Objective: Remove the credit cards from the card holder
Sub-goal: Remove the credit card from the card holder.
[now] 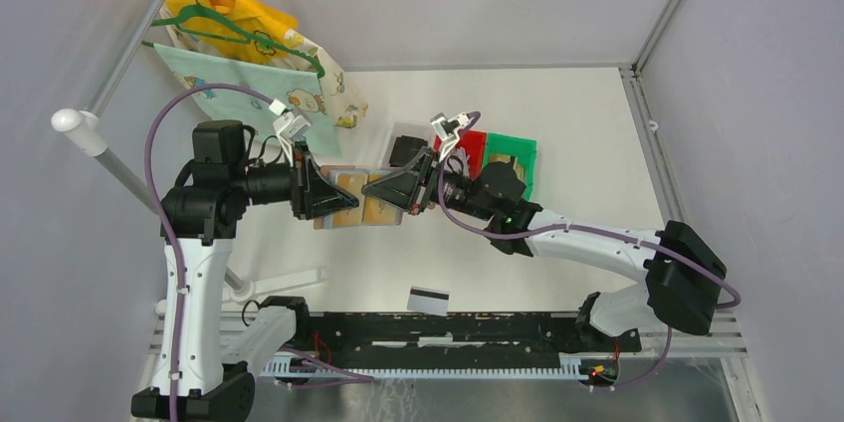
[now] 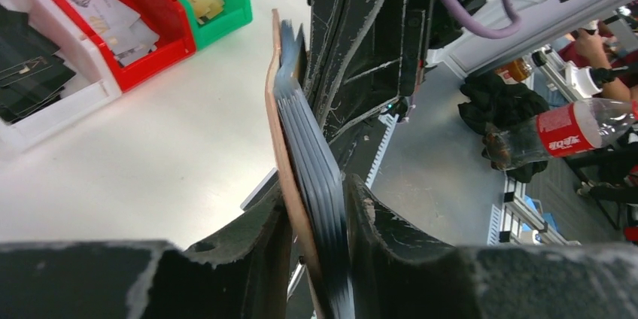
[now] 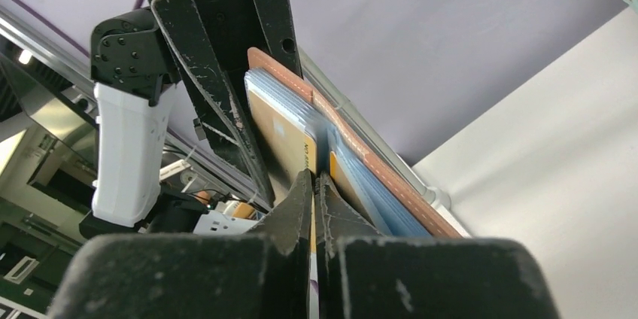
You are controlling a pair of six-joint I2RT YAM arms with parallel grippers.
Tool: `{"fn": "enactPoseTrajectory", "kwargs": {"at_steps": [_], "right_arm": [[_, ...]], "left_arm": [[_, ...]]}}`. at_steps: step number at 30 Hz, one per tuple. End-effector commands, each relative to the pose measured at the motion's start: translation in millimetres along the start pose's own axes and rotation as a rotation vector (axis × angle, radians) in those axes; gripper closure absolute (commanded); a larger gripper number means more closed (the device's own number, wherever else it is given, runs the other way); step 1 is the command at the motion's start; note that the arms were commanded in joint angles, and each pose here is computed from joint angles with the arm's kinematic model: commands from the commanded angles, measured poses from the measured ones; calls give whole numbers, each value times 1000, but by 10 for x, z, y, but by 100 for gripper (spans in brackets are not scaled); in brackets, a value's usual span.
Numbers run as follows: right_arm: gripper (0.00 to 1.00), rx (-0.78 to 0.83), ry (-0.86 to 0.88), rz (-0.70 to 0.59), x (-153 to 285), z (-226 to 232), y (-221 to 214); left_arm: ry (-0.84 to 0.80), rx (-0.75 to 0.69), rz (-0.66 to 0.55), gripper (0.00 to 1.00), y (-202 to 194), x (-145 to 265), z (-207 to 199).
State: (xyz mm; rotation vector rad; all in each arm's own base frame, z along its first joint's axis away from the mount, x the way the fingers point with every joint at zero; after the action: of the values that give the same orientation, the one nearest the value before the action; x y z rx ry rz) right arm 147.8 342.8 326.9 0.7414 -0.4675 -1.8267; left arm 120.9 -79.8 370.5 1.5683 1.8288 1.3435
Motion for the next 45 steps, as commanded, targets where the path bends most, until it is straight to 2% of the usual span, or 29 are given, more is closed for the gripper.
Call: {"fn": "enactPoseTrajectory", "kwargs": {"at_steps": [1, 5, 12, 19, 21, 25, 26, 27, 29, 30, 37, 40, 45], "right_arm": [[100, -16, 112, -76, 52, 139, 21], [100, -32, 176, -96, 132, 185, 12], [100, -44, 235, -124, 306, 202, -9], [100, -47, 236, -127, 379, 187, -25], [100, -47, 236, -128, 381, 182, -24], [100, -46, 256, -127, 371, 213, -9], [95, -47, 265, -124, 364, 219, -6], [85, -47, 277, -121, 355, 236, -2], [71, -48, 306, -115, 341, 270, 4], [67, -53, 317, -111, 334, 283, 1], [62, -67, 343, -87, 226, 316, -16], [67, -69, 359, -79, 168, 344, -14], [99, -64, 344, -73, 209, 321, 2]], "left_arm": [[-227, -24, -37, 62, 76, 47, -299], [-269, -7, -36, 61, 93, 48, -321], [-312, 11, -36, 70, 121, 54, -347], [-346, 37, -33, 66, 145, 57, -361], [-349, 33, -35, 71, 143, 59, -365], [-348, 30, -35, 89, 140, 62, -372], [-346, 29, -35, 93, 140, 63, -374], [-346, 29, -35, 97, 139, 63, -375], [-342, 30, -35, 98, 149, 64, -371], [-339, 29, -36, 98, 152, 64, -372], [-305, 34, -33, 98, 157, 54, -342], [-295, 31, -33, 98, 148, 52, -334], [-275, 19, -36, 98, 153, 55, -335]]}}
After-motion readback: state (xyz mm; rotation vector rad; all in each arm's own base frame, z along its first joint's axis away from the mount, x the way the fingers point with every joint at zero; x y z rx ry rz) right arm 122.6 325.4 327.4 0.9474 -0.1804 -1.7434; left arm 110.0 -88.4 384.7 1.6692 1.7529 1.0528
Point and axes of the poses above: each gripper's point midway between its finger pads, its own x axis back along the fingers, its own z axis along the line the jaws close on, y = z × x, the point moved 9 cm from there along x, back along the fingers, and after that the axes turned 2 degrees about -x, right-handed, at the moved point
